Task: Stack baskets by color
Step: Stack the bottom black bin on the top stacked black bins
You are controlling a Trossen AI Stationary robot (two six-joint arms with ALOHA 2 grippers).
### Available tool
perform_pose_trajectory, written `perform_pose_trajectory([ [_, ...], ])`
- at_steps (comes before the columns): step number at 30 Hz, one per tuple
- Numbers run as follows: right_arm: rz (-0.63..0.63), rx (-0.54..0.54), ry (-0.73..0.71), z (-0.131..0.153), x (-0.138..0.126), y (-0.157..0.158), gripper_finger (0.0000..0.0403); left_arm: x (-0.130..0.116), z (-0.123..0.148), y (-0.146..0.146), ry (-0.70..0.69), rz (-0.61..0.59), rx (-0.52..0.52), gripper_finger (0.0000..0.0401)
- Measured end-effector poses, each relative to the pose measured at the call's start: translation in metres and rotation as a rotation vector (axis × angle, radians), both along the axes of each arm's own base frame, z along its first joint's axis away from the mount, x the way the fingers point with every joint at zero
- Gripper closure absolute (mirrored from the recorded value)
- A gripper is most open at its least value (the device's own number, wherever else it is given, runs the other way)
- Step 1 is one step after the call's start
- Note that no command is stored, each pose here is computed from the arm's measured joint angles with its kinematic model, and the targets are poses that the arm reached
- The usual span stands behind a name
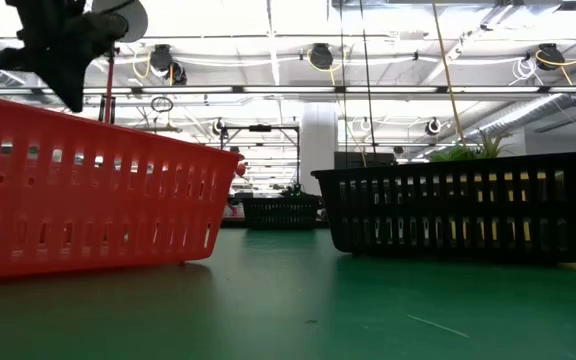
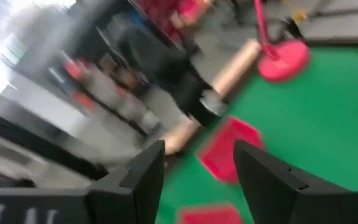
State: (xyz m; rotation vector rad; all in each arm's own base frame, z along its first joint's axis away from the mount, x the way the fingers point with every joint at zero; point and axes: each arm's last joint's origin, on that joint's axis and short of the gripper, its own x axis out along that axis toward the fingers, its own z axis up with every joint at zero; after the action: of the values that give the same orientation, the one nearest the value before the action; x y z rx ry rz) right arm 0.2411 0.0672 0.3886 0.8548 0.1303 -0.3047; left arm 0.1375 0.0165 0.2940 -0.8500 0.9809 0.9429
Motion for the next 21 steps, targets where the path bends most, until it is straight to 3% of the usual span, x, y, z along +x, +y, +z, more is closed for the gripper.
perform_pose_trajectory([
  [4,0.113,-0.025,0.248,0.005,0.007,0.001,0.0222,-0.001,0.006,0.005,-0.004,-0.047,0.061,0.0394],
  [10,0.286,0.016,0.54,-0.023,0.029,0.006,0.0222,0.003,0.006,0.009,-0.018,-0.073,0.072,0.0381],
  [15,0.397,0.067,0.695,-0.05,0.048,0.004,0.0222,0.006,0.008,0.009,-0.057,-0.064,0.074,0.0381],
  [21,0.46,0.007,0.781,-0.072,0.067,-0.008,0.0209,0.015,0.012,0.01,-0.15,-0.102,0.088,0.038],
])
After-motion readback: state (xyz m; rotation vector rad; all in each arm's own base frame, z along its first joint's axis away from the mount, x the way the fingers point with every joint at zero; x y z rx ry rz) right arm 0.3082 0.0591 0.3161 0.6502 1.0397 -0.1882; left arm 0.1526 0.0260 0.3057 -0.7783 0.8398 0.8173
